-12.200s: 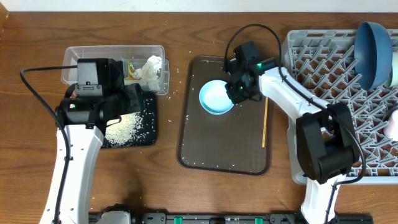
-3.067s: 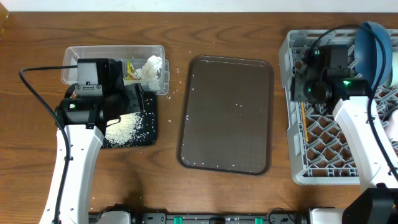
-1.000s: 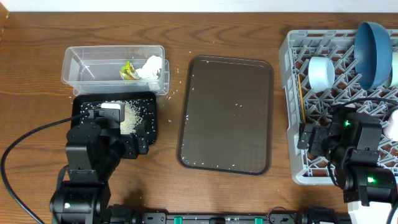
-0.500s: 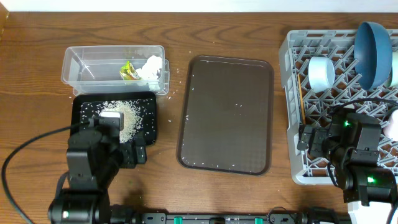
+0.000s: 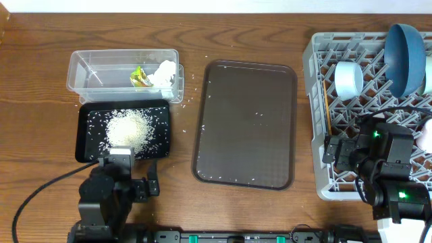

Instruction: Sort waste into correct bins and load items into the dishwasher rack

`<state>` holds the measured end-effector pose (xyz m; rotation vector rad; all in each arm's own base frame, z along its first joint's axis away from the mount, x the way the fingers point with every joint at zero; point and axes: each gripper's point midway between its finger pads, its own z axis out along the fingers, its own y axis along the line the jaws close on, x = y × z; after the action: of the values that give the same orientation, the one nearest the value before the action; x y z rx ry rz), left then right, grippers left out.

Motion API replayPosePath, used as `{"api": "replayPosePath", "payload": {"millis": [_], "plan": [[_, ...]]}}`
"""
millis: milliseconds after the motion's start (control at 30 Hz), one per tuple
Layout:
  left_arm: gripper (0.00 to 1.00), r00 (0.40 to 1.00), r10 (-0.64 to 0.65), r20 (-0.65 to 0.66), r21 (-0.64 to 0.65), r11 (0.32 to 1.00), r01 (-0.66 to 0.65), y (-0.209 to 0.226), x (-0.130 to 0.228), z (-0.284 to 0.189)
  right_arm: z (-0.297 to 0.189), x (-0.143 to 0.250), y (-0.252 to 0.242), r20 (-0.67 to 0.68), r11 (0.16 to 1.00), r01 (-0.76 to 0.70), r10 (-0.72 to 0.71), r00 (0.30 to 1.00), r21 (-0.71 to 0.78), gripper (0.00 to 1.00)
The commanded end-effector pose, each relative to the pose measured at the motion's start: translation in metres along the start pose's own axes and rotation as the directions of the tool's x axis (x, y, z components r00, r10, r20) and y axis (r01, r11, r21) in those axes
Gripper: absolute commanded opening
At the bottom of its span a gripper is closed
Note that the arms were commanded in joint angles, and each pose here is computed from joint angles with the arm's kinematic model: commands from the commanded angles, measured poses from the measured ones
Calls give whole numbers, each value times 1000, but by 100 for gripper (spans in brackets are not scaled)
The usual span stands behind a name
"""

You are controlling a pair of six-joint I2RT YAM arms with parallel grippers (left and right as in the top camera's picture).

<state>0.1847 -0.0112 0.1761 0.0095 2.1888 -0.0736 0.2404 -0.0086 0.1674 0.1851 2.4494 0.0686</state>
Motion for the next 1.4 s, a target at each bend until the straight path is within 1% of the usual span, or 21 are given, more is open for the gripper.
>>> {"api": "replayPosePath", "payload": {"millis": [0, 200, 433, 500, 600, 733, 933, 1100, 1367], "plan": [[97, 999, 10, 48, -98, 995, -5, 17, -1, -5, 1, 2, -4, -4, 1000, -16, 16, 1000, 15, 99], [97, 995, 10, 96, -113, 994, 1, 19, -5, -12, 1, 2, -4, -4, 1000, -16, 16, 1000, 15, 99], [97, 995, 10, 97, -112, 994, 1, 20, 0, -7, 1, 2, -4, -4, 1000, -16, 16, 1000, 15, 99], [97, 988, -8, 151, -69, 997, 18, 13, -10, -3, 1, 2, -4, -4, 1000, -17, 17, 1000, 15, 99], [97, 973, -6, 230, -54, 998, 19, 11, -22, 4, 1, 2, -4, -4, 1000, -16, 16, 1000, 15, 99], [97, 942, -5, 336, -47, 999, 22, 10, -34, 17, 1, 2, -4, -4, 1000, -16, 16, 1000, 15, 99], [97, 864, -14, 503, -5, 1000, 19, 5, -47, 30, 1, 2, -4, -4, 1000, -16, 16, 1000, 15, 99], [97, 808, -15, 589, 21, 1000, 3, 1, -54, 30, 1, 2, -4, -4, 1000, -16, 16, 1000, 15, 99], [97, 729, -14, 684, 25, 1000, -4, 0, -71, 17, 1, 2, -4, -4, 1000, -16, 16, 1000, 15, 99]]}}
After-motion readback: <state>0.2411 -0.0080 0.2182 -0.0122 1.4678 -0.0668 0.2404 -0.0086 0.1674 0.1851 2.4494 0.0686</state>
